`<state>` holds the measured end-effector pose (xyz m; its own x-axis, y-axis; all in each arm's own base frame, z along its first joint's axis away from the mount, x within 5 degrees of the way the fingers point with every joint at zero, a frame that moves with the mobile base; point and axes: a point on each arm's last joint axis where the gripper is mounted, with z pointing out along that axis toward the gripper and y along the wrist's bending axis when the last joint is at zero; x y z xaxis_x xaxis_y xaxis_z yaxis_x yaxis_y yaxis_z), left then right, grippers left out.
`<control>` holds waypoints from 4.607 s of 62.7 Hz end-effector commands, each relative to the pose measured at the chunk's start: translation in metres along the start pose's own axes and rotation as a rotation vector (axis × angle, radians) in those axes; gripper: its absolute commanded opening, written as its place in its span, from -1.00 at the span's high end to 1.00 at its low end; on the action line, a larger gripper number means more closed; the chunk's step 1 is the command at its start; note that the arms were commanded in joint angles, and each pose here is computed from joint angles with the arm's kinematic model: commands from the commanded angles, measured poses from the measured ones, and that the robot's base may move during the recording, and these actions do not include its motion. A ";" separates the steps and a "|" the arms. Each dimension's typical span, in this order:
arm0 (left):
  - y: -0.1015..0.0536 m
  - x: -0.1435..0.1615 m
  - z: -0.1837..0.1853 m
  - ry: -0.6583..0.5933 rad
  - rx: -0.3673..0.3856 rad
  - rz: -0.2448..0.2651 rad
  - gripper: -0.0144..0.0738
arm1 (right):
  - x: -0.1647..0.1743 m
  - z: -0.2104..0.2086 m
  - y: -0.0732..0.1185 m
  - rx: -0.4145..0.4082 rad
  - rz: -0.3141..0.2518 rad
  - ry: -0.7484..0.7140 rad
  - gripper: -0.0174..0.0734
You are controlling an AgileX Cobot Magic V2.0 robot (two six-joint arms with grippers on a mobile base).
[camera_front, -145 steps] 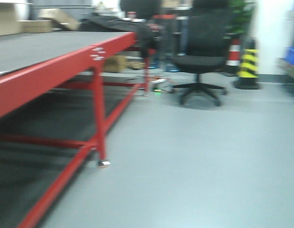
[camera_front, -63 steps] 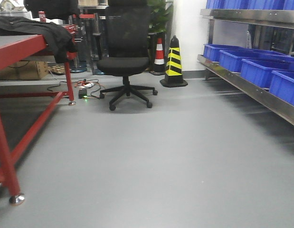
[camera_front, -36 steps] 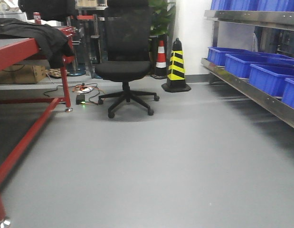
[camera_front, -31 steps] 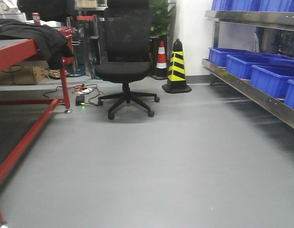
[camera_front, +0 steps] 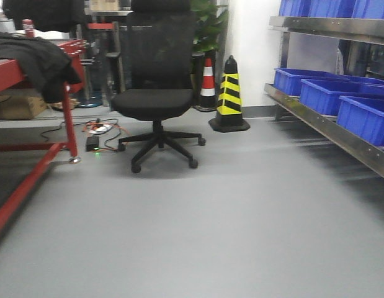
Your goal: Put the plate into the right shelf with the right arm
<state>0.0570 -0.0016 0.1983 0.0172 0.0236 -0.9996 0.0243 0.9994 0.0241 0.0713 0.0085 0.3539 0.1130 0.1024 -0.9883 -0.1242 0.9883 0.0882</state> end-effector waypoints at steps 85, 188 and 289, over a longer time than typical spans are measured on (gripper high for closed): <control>0.001 -0.005 -0.001 -0.089 -0.012 -0.015 0.96 | -0.017 0.000 0.000 0.010 -0.013 -0.111 0.50; 0.001 -0.005 -0.001 -0.089 -0.012 -0.015 0.96 | -0.017 0.000 0.000 0.010 -0.013 -0.111 0.50; 0.001 -0.005 -0.001 -0.089 -0.012 -0.015 0.96 | -0.118 0.142 0.014 -0.048 0.205 -0.092 0.50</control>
<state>0.0570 -0.0016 0.1983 0.0172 0.0236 -0.9996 0.0243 0.9994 0.0241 0.1778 0.0233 0.4660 0.0764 0.2823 -0.9563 -0.1796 0.9473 0.2653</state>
